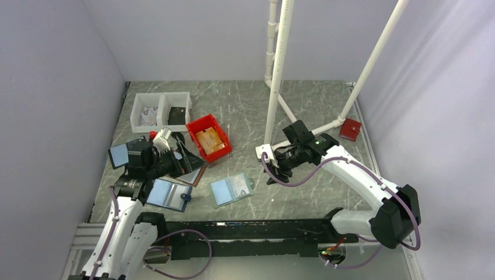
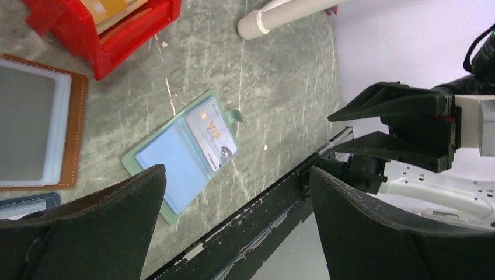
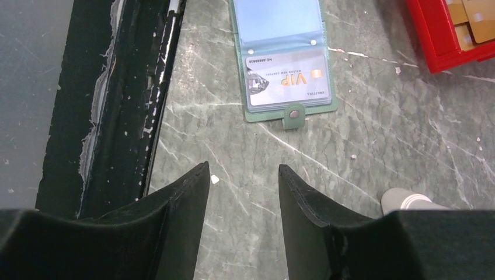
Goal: Take the credit cards out of the card holder
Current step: Remove the credit card from the card holder.
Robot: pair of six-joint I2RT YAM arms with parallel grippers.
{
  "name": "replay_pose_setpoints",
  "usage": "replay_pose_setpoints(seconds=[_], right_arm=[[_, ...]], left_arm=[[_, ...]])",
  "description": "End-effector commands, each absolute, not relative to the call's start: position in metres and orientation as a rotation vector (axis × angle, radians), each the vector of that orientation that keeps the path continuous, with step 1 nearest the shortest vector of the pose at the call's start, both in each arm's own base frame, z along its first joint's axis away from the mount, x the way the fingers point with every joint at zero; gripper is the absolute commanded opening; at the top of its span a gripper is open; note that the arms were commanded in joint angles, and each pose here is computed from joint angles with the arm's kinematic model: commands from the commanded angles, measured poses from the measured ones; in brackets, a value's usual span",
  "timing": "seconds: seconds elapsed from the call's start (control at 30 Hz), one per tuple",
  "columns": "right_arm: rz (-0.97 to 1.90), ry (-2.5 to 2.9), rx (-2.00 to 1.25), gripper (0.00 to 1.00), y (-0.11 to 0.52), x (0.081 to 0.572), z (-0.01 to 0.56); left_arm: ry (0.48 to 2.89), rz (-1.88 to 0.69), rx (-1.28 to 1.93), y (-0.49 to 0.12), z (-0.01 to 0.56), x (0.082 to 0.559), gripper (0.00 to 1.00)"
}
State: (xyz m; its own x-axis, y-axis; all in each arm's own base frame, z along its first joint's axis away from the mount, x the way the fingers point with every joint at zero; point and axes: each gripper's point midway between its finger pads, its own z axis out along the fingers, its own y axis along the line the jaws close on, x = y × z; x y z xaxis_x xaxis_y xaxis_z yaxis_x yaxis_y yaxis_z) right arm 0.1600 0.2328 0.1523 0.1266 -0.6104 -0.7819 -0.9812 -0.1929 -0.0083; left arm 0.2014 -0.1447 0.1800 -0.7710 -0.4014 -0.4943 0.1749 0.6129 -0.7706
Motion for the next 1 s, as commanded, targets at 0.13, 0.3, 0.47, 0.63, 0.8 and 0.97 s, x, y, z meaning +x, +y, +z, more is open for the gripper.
replay_pose_setpoints(seconds=[0.13,0.3,0.47,0.63,0.8,0.97], right_arm=[[0.913,1.476,-1.864,0.50,0.239,0.162,0.154],[0.924,1.481,-1.865,0.50,0.239,0.161,0.152],[0.915,1.490,-1.867,0.50,0.238,0.162,0.150],[0.915,1.488,-1.869,0.50,0.239,0.162,0.150],[0.909,1.494,-1.871,0.50,0.238,0.163,0.149],[0.909,1.494,-1.871,0.50,0.238,0.163,0.149]], left_arm=[[2.194,-1.183,-0.187,-0.161,0.173,0.188,0.96],[2.207,-1.196,-0.163,-0.173,0.166,0.183,0.96],[2.229,-1.218,-0.137,-0.190,0.154,0.180,0.96],[2.232,-1.228,-0.079,-0.208,0.149,0.178,0.96],[2.238,-1.227,-0.029,-0.223,0.144,0.177,0.96],[2.243,-1.222,-0.001,-0.232,0.140,0.175,0.96]])
